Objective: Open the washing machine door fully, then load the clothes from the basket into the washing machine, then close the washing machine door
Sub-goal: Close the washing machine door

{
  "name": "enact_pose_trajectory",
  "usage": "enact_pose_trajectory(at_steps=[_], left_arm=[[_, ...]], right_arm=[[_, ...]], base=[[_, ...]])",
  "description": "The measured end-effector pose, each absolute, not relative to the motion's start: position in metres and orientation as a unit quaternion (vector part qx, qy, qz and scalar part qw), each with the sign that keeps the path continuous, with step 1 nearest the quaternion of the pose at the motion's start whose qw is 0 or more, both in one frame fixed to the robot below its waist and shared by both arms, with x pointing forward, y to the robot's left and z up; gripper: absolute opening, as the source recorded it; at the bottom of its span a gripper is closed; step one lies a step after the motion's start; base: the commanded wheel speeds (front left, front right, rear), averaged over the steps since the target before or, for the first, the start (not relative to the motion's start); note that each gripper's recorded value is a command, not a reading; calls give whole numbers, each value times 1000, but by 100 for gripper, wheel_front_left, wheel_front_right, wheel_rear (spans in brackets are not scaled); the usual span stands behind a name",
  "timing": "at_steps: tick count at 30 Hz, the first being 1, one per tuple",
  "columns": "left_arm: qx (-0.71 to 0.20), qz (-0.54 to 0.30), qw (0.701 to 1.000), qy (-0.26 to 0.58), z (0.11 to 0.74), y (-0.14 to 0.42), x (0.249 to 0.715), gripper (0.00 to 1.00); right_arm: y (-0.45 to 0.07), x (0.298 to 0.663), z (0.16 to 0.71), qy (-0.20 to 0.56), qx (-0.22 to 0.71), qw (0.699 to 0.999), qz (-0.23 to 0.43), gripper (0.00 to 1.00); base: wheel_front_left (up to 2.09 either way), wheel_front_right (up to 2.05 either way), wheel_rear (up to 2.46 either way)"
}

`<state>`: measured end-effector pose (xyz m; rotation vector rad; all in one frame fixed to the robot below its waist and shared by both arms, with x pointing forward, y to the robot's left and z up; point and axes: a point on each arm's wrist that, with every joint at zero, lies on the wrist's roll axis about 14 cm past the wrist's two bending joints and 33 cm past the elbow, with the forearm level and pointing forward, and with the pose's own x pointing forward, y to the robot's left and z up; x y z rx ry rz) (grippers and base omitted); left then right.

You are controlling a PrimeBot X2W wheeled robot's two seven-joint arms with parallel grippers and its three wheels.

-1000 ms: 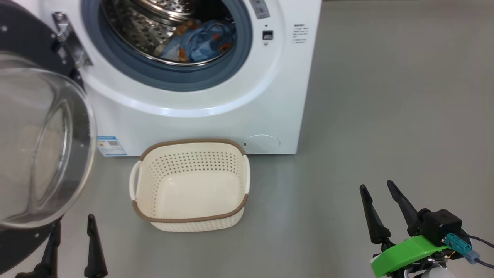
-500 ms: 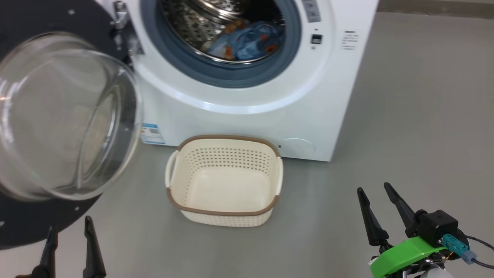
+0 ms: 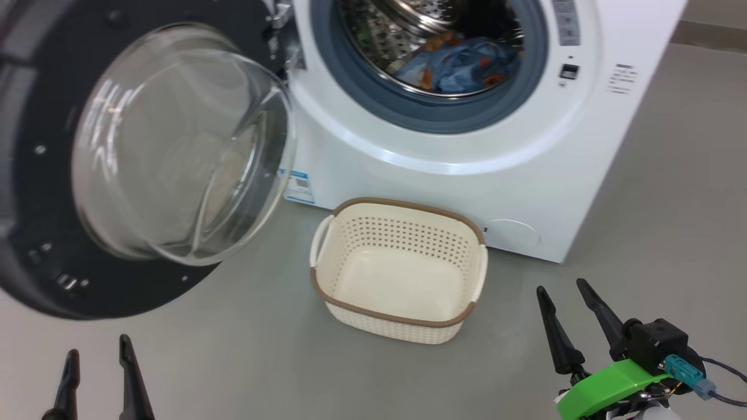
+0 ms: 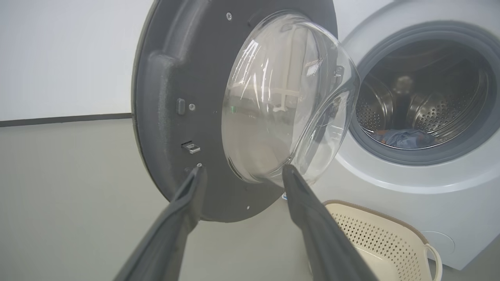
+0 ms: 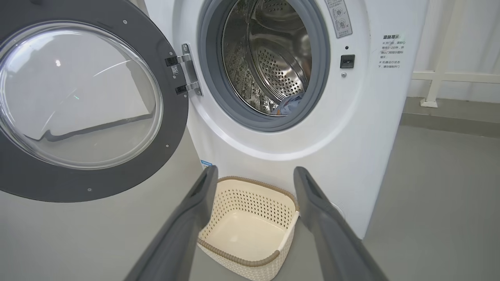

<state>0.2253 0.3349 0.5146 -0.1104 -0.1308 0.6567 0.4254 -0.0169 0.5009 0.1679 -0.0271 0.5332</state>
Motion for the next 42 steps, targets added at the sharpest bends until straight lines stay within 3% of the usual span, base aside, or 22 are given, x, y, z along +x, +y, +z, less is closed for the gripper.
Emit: enact_pose_trajectory(at_steps=[17,42], left_arm=[[-60,403,912,-50,504,358,173,100],[-66,403,911,-55,506,358,172,100]], right_arm=[[36,422,492,4,81,940,332,100],[36,426,499,-4,77,939,335,100]], base=[[0,0,0],[0,0,0]])
